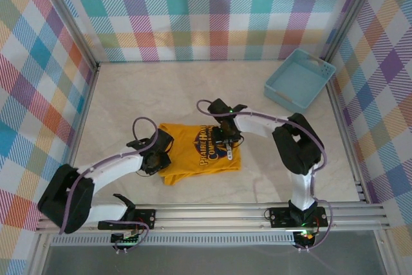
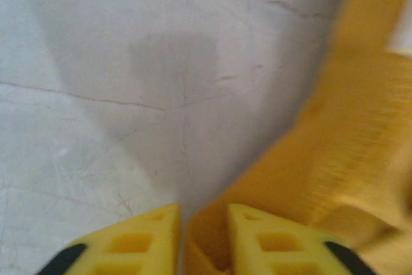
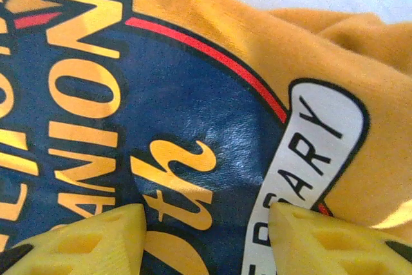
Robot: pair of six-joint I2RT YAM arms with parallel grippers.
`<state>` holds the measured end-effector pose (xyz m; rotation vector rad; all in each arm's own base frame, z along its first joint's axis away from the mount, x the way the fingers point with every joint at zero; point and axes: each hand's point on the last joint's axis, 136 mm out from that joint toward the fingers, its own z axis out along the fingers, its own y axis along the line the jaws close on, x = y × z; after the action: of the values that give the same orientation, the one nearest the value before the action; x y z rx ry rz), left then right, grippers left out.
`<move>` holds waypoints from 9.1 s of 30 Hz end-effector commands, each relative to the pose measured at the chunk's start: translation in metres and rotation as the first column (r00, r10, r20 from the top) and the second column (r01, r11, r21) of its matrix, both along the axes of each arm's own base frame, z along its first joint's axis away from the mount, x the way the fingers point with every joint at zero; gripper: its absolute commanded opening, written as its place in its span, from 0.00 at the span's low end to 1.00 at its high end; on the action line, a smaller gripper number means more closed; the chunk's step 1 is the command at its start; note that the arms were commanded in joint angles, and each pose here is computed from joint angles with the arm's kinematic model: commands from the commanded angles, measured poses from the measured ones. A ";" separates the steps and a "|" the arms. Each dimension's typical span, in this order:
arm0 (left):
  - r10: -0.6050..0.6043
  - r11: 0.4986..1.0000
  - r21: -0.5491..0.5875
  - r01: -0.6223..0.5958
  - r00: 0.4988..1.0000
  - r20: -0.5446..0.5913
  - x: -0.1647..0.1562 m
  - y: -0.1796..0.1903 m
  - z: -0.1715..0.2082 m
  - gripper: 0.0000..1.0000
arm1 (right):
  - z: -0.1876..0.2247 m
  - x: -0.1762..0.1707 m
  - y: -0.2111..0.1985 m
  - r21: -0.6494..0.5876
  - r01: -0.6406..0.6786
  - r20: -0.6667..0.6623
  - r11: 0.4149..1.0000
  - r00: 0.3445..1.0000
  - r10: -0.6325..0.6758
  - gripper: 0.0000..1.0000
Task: Fold the inside-out t-shirt
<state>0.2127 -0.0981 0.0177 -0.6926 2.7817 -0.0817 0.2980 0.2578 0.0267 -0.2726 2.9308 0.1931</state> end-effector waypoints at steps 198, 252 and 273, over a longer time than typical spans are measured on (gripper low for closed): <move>-0.077 0.706 -0.427 0.565 0.660 0.747 0.229 -0.101 0.256 0.00 | 0.232 0.176 0.030 0.732 -0.311 0.415 0.607 0.909 -0.035 0.00; -0.539 0.457 0.341 0.822 -0.050 0.841 0.299 -0.102 0.269 0.00 | 0.260 0.195 -0.002 -0.102 -0.951 0.971 0.292 -0.031 0.237 0.00; -0.560 0.287 0.373 0.882 -0.162 0.813 0.114 -0.144 0.193 0.00 | 0.163 0.054 -0.013 0.002 -0.968 0.954 0.249 0.076 0.291 0.00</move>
<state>0.3371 -0.2403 0.2098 0.9676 1.6571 -0.9154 0.3667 0.2423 0.1824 -1.2760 1.3014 1.0019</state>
